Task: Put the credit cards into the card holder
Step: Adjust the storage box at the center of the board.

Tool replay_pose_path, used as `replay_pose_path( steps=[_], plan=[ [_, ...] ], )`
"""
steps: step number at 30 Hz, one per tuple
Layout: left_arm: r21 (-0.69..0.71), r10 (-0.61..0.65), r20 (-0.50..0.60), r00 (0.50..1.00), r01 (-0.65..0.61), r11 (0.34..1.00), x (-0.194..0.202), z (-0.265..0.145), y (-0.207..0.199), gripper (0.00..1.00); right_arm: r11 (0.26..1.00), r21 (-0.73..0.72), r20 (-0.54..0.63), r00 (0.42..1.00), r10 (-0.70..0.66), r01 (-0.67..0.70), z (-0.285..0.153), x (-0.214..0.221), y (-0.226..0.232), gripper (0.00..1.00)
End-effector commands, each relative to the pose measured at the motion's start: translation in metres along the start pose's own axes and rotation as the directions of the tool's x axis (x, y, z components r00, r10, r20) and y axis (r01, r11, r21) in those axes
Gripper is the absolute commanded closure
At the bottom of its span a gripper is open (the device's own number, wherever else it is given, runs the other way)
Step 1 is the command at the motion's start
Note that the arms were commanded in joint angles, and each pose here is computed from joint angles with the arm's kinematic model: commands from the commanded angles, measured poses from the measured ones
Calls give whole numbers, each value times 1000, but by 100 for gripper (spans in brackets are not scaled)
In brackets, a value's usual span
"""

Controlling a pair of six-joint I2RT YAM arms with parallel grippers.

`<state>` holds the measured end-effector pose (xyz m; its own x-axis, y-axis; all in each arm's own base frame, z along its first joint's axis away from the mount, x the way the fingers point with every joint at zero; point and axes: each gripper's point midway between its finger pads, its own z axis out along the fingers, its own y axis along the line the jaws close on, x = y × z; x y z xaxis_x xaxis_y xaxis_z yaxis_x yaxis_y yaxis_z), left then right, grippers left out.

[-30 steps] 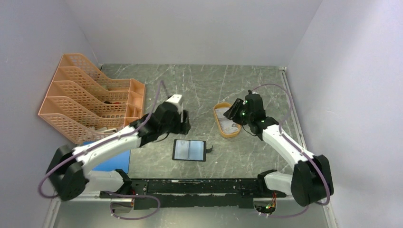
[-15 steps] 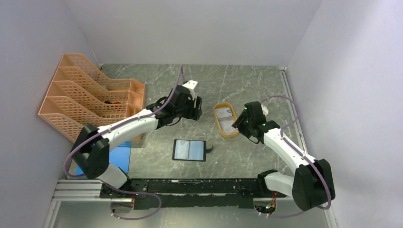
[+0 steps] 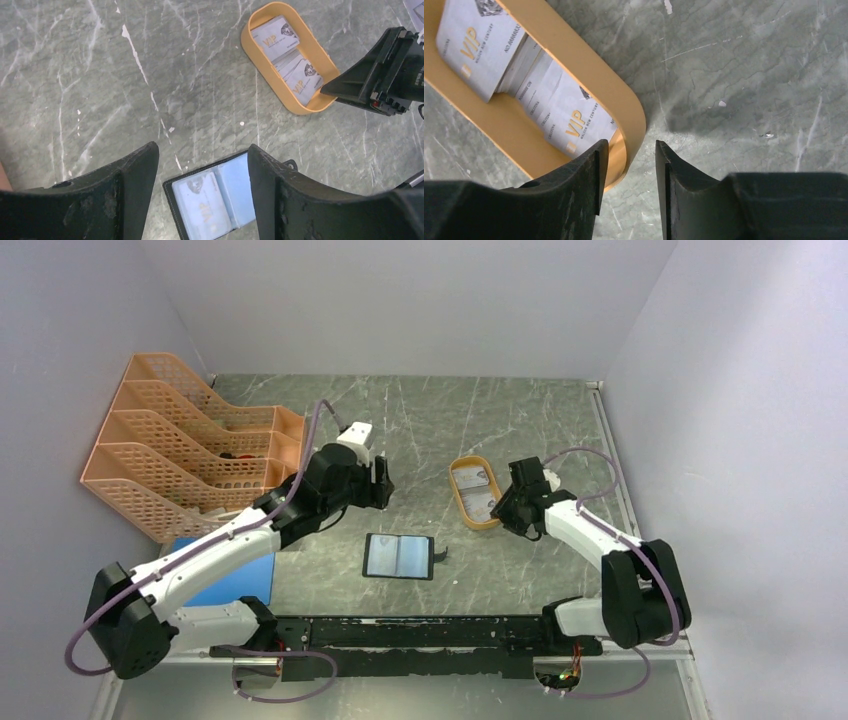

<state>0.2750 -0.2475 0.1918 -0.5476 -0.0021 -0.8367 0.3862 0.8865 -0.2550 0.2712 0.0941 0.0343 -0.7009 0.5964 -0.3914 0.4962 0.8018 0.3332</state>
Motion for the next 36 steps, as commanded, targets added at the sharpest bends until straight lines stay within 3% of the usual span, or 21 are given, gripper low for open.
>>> replay_pose_path(
  steps=[1, 12, 23, 31, 36],
  plan=[
    [-39, -21, -20, 1000, 20, 999, 14, -11, 14, 30, 999, -18, 25, 999, -28, 28, 4, -13, 10, 59],
    [-37, -28, -47, 999, 26, 999, 34, -22, 22, 31, 991, -23, -21, 991, -133, 133, 13, -14, 18, 77],
    [-23, -25, -54, 998, 24, 999, 39, -24, 21, 31, 956, -64, -40, 957, -289, 286, 14, -26, 38, 83],
    [-1, -24, -58, 998, 24, 1000, 41, -25, 18, 31, 873, 11, -18, 873, -488, 488, 26, -45, 47, 87],
    [20, -21, -67, 998, 22, 1000, 43, -26, 15, 32, 802, -14, 23, 802, -596, 597, 29, -43, 62, 89]
  ],
)
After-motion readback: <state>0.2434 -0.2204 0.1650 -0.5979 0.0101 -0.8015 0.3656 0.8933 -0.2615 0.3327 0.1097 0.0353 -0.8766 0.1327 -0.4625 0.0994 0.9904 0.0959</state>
